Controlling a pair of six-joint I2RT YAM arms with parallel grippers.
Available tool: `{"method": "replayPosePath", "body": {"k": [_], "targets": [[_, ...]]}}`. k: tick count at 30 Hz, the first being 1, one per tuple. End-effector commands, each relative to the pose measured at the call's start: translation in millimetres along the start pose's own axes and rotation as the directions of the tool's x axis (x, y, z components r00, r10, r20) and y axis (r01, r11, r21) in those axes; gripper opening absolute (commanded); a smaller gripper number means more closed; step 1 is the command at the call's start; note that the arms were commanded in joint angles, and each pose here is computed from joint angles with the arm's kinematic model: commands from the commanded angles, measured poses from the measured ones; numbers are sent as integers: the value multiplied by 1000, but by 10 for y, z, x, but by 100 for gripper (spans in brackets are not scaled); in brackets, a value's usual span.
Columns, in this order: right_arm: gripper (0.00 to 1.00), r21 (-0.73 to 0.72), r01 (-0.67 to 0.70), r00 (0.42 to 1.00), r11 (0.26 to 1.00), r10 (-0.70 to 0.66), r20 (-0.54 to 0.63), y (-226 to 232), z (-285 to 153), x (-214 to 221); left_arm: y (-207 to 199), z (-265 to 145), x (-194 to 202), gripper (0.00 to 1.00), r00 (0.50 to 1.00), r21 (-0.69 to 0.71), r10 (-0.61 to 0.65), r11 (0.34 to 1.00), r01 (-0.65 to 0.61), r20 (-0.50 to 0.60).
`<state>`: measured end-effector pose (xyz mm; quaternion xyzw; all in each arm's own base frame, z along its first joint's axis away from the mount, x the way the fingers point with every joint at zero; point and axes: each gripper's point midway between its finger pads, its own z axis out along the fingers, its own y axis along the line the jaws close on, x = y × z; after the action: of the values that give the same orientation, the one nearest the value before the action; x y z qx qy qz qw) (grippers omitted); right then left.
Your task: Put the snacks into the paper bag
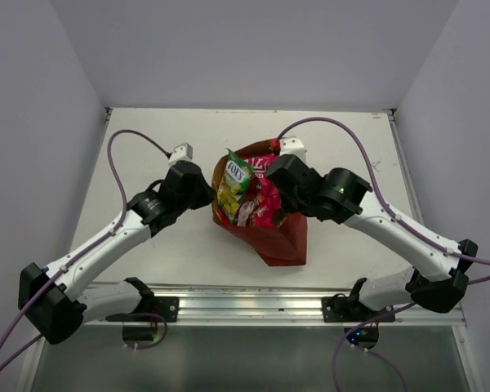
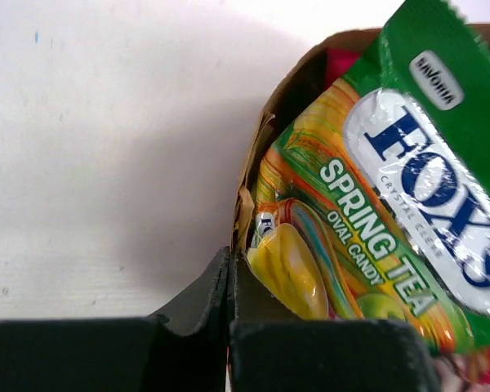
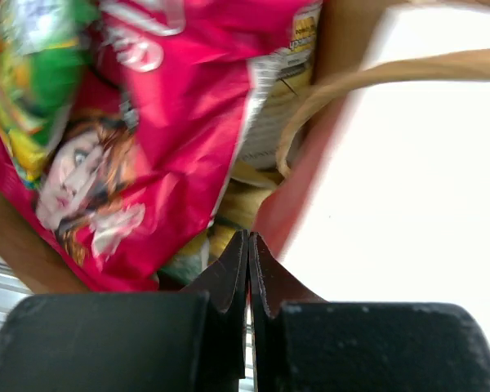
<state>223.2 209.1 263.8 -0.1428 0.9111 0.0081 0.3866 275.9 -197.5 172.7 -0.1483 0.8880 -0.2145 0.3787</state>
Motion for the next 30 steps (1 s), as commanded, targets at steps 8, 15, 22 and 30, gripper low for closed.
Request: {"method": "replayPosePath", "body": {"k": [8,15,22,30], "targets": [[0,-3,15,998,1000,-14,57,29,-209,-286,-710,-750,-1144,0,958,160,-45,987,-1,283],[0,-55,35,998,998,-38,-50,260,157,182,-270,-373,-590,0,983,75,-2,997,-12,181],[0,-81,28,1000,996,-29,-3,323,66,-18,-402,-495,-782,0,973,108,7,994,-33,232],[0,-44,-15,994,999,20,111,97,-369,-431,-700,-719,-1148,0,959,126,25,990,-63,282]]}}
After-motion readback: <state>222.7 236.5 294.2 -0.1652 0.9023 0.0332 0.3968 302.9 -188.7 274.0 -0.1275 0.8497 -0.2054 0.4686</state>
